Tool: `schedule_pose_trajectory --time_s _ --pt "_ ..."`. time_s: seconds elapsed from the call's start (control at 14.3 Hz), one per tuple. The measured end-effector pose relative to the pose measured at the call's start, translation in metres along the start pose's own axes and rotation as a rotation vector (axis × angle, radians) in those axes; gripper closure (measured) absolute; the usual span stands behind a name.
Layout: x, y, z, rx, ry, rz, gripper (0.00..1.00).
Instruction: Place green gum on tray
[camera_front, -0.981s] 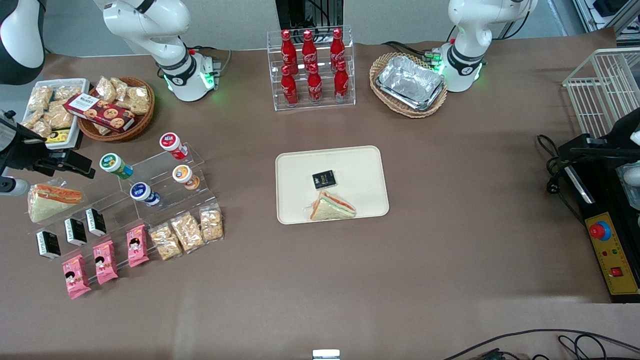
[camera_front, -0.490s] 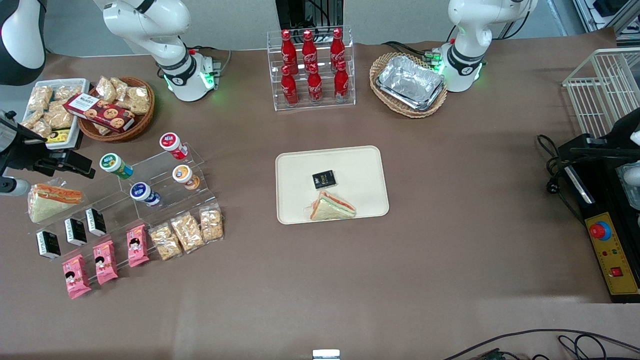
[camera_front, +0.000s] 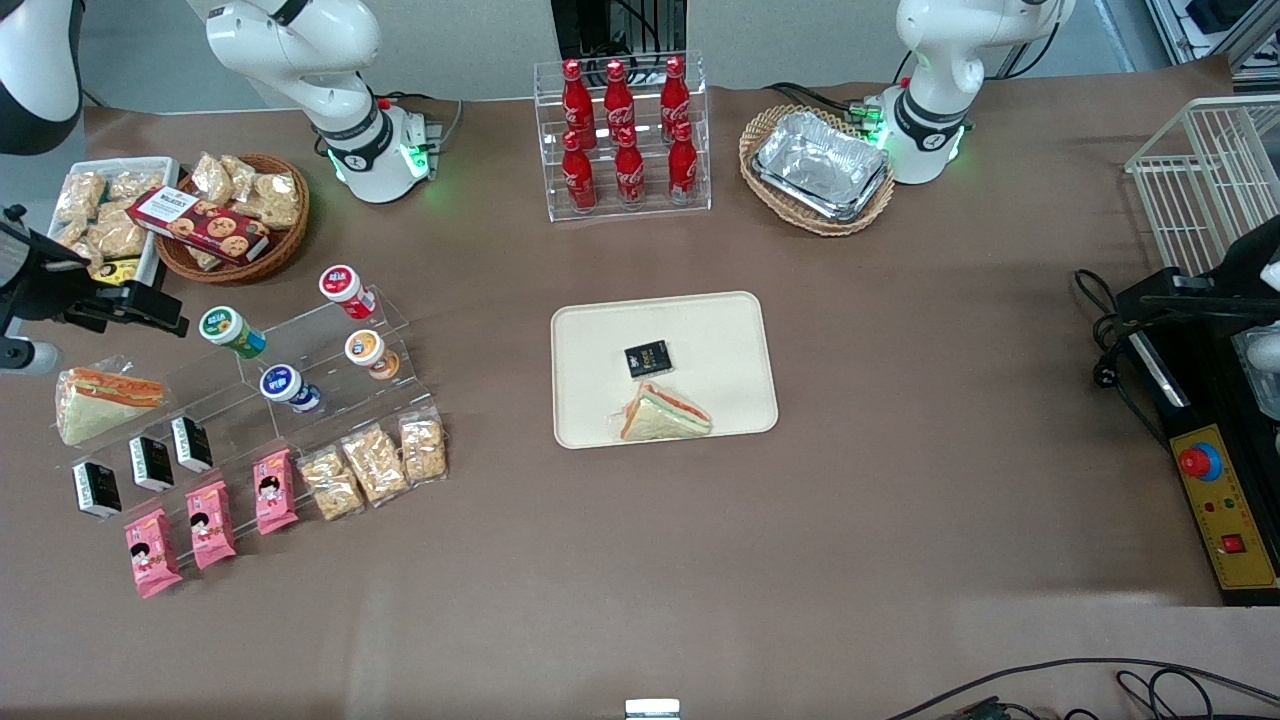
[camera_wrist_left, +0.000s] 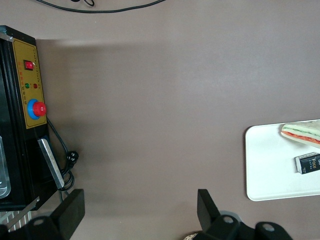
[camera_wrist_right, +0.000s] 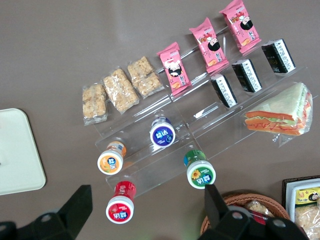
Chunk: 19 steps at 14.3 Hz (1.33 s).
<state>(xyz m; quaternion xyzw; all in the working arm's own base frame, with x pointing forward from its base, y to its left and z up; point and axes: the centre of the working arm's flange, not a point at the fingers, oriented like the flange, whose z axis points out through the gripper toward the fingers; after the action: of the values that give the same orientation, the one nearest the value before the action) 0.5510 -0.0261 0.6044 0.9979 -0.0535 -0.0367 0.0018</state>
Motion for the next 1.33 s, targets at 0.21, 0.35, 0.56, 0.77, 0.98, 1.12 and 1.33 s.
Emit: schedule_pose_trajectory --time_s 0.21,0.35,0.56,0.77,0.98,1.12,1.33 --pt "-0.008 0.008 -0.006 0.001 0.003 -0.025 0.00" --pt "-0.016 0.021 -0.007 0.001 0.000 -0.054 0.00" --pt "-0.034 0.042 -0.003 0.008 -0.007 -0.065 0.00" --pt "-0.061 0.044 0.008 0.013 0.005 -0.074 0.00" --pt "-0.089 0.049 0.015 0.013 0.017 -0.090 0.00" --pt "-0.102 0.060 0.021 0.003 0.030 -0.095 0.00" --pt "-0.109 0.075 0.034 0.002 0.047 -0.107 0.00"
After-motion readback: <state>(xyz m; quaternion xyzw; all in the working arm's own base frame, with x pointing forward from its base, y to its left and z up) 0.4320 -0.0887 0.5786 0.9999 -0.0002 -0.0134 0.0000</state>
